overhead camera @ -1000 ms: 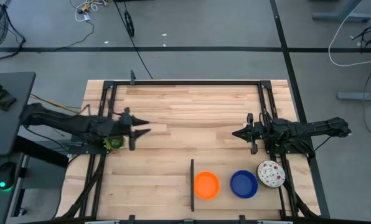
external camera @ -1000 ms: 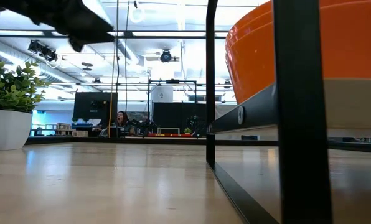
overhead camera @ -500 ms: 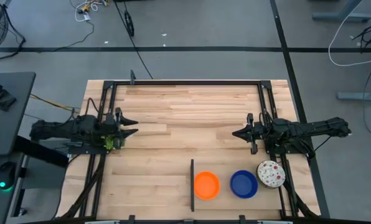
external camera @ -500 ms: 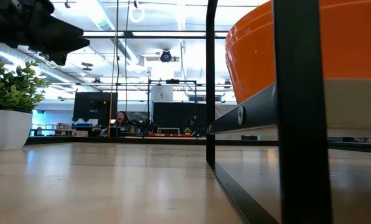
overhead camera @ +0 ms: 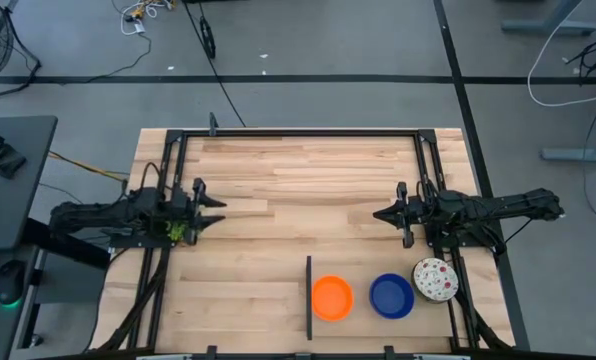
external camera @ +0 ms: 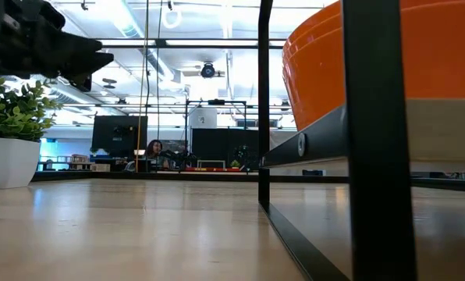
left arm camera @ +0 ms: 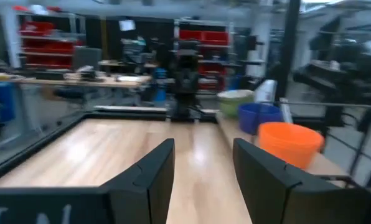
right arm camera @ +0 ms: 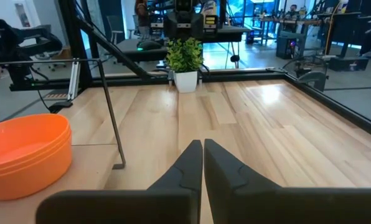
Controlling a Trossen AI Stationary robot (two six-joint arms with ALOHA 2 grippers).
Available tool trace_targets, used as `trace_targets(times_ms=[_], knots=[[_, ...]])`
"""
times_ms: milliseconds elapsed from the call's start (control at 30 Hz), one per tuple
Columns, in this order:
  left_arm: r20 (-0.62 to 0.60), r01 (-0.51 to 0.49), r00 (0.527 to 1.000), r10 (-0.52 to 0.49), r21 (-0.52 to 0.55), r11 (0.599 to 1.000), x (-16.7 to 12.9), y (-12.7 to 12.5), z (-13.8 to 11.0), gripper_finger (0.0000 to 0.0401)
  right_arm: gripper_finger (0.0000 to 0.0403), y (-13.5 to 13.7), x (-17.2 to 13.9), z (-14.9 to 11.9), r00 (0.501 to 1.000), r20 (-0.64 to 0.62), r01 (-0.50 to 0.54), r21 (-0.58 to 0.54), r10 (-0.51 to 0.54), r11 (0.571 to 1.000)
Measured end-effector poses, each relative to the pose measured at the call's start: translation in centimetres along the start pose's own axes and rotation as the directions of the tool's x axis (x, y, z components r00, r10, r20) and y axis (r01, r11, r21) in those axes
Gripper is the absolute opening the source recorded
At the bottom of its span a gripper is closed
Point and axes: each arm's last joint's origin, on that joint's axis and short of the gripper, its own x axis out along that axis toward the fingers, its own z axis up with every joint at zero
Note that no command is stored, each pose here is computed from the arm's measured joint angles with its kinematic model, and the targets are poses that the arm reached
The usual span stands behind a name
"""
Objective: Pick & Place Mini bowls
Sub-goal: Return to Home Position
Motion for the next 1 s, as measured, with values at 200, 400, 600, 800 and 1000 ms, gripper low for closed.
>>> trace_targets(times_ms=[200,400,600,800,1000], knots=[[-0.072,0.027,0.997,-0.027,-0.005,1.000,0.0,-0.1,-0.7,0.0169,0.0020,0.0,0.0,0.0,1.000,0.000,0.000,0.000,0.000,1.000],[-0.092,0.010,0.996,-0.011,-0.011,1.000,0.0,0.0,-0.8,0.0169,0.0020,0.0,0.0,0.0,1.000,0.000,0.000,0.000,0.000,1.000],[-0.103,0.007,0.995,-0.008,-0.012,1.000,0.0,0.0,-1.0,0.0166,0.0020,0.0,0.0,0.0,1.000,0.000,0.000,0.000,0.000,1.000],[-0.106,0.006,0.994,-0.007,-0.013,1.000,0.0,0.0,-1.0,0.0066,0.0020,0.0,0.0,0.0,1.000,-0.001,0.000,0.000,0.000,1.000],[-0.109,-0.002,0.994,0.001,-0.012,1.000,0.0,0.0,-1.0,0.0008,0.0020,0.0,0.0,0.0,1.000,-0.001,0.000,0.000,0.000,1.000]])
